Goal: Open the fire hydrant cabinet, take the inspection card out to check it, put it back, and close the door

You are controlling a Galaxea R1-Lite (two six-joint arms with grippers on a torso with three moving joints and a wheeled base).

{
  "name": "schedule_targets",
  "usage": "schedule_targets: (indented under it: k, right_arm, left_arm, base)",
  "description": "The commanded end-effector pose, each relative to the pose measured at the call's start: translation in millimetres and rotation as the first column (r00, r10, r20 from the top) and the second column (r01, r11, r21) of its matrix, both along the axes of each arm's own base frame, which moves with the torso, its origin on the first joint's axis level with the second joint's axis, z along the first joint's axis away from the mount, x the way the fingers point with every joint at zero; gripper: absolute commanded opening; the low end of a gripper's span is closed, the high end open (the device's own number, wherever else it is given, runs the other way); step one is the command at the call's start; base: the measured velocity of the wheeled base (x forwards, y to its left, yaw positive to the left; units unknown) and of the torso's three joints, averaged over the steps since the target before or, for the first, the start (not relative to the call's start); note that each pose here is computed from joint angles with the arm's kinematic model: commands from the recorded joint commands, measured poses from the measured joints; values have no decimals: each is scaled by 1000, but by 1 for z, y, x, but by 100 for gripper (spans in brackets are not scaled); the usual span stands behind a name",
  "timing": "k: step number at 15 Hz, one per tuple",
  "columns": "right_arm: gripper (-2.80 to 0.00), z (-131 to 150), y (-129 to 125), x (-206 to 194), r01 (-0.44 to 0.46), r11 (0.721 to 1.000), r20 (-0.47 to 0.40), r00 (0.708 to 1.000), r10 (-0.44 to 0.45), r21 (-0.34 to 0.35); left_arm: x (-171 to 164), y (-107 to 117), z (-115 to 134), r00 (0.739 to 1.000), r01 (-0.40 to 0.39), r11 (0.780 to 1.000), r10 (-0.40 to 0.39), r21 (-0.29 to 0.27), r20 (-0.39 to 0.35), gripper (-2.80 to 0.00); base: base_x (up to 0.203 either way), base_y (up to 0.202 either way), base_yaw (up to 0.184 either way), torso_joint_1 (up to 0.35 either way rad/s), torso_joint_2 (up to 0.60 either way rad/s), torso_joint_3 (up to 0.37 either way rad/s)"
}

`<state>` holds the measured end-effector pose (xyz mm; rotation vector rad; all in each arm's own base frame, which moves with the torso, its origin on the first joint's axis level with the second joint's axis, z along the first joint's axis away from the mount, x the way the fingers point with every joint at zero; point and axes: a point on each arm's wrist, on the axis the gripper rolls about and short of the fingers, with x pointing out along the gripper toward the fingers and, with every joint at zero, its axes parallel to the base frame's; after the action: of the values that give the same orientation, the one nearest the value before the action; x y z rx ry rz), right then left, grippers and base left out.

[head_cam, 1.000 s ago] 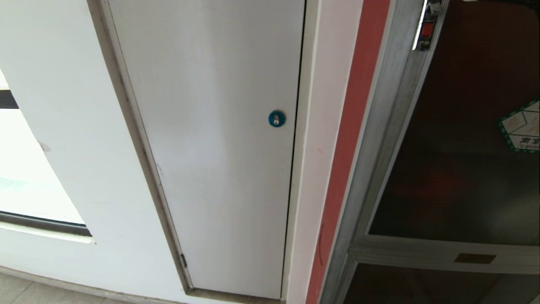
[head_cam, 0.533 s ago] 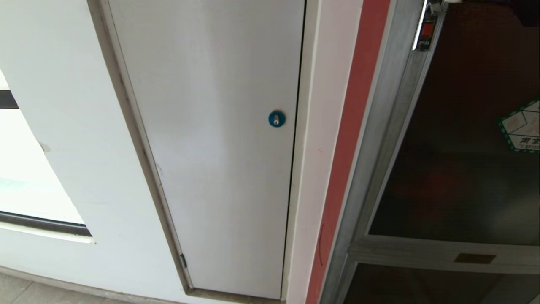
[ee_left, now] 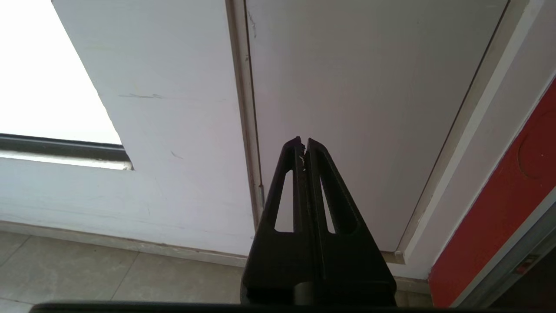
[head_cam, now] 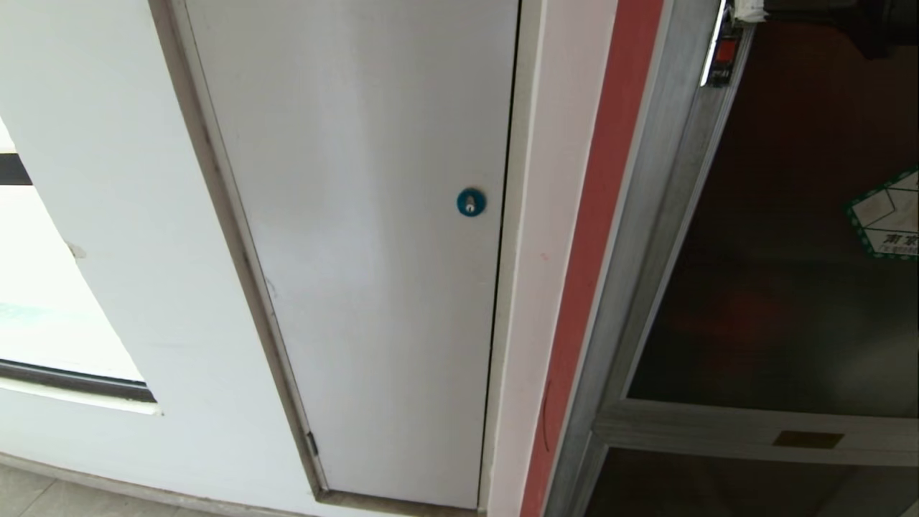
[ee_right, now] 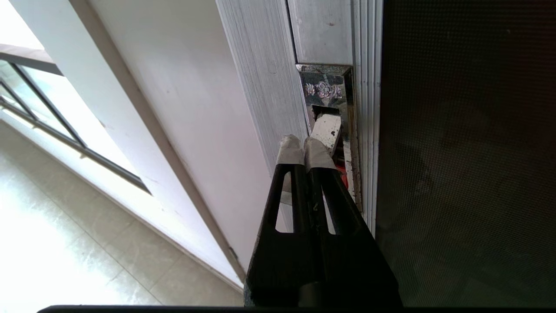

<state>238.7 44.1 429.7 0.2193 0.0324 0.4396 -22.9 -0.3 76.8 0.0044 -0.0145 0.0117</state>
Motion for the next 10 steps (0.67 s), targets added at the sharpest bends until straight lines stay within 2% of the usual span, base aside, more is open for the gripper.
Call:
schedule_targets:
  k: [1, 10]
  right_arm:
    - [-280, -2, 0, 3, 2, 1000, -11, 1000, -2, 0]
    - [-280, -10, -6, 18, 34, 999, -42, 999, -35, -7]
  left_arm:
    - [0, 0, -2, 1000, -1, 1000, 1, -1, -5, -280]
    - [0, 0, -2, 1000, -1, 1000, 1, 0, -5, -280]
  base:
    - [0, 0, 0, 0, 0, 0]
    - [0, 0, 0, 0, 0, 0]
